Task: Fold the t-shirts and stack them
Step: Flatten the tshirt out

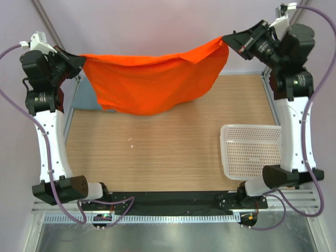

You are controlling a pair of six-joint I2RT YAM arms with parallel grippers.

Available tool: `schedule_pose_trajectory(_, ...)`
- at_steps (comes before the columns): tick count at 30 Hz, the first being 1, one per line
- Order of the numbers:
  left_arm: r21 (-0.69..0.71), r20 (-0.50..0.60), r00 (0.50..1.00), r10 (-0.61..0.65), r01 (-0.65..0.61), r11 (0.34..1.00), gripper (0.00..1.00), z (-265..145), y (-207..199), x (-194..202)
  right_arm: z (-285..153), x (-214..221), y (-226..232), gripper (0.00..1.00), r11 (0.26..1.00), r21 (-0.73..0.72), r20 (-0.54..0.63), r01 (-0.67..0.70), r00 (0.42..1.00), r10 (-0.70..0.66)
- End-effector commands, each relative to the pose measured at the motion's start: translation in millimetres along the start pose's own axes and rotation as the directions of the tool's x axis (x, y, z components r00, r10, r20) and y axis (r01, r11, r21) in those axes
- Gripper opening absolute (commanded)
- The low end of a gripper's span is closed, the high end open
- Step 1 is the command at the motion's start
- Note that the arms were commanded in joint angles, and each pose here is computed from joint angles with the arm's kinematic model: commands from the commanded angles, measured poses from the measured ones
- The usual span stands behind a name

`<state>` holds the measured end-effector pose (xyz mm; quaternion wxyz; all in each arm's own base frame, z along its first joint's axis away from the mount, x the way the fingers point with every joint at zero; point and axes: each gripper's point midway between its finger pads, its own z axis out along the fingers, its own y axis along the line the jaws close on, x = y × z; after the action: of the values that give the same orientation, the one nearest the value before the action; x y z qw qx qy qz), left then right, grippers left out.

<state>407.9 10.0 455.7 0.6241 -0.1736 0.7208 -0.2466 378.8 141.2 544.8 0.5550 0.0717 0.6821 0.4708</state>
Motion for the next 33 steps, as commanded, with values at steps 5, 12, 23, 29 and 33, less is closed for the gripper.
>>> schedule_pose_trajectory(5,-0.085,0.116,0.974,0.193,-0.184,0.979,0.00,-88,-47,-22,-110,-3,100,0.02,0.980,-0.087,0.133,0.177,0.977,-0.164)
schedule_pose_trajectory(12,-0.317,0.219,0.895,0.388,-0.311,0.896,0.00,-179,-48,-45,-185,5,135,0.01,0.971,-0.073,0.224,0.227,0.952,-0.206)
schedule_pose_trajectory(23,-0.397,0.206,0.885,0.417,-0.314,0.862,0.00,-159,-43,-57,-145,-5,94,0.01,0.975,0.025,0.212,0.219,0.952,-0.220)
schedule_pose_trajectory(29,-0.323,0.199,0.897,0.395,-0.320,0.891,0.00,-151,-56,-50,-121,7,95,0.01,0.987,-0.073,0.133,0.143,0.982,-0.133)
schedule_pose_trajectory(33,-0.286,0.173,0.903,0.394,-0.337,0.897,0.00,-154,-55,-35,-125,32,93,0.01,0.983,-0.101,0.044,0.150,0.988,-0.146)
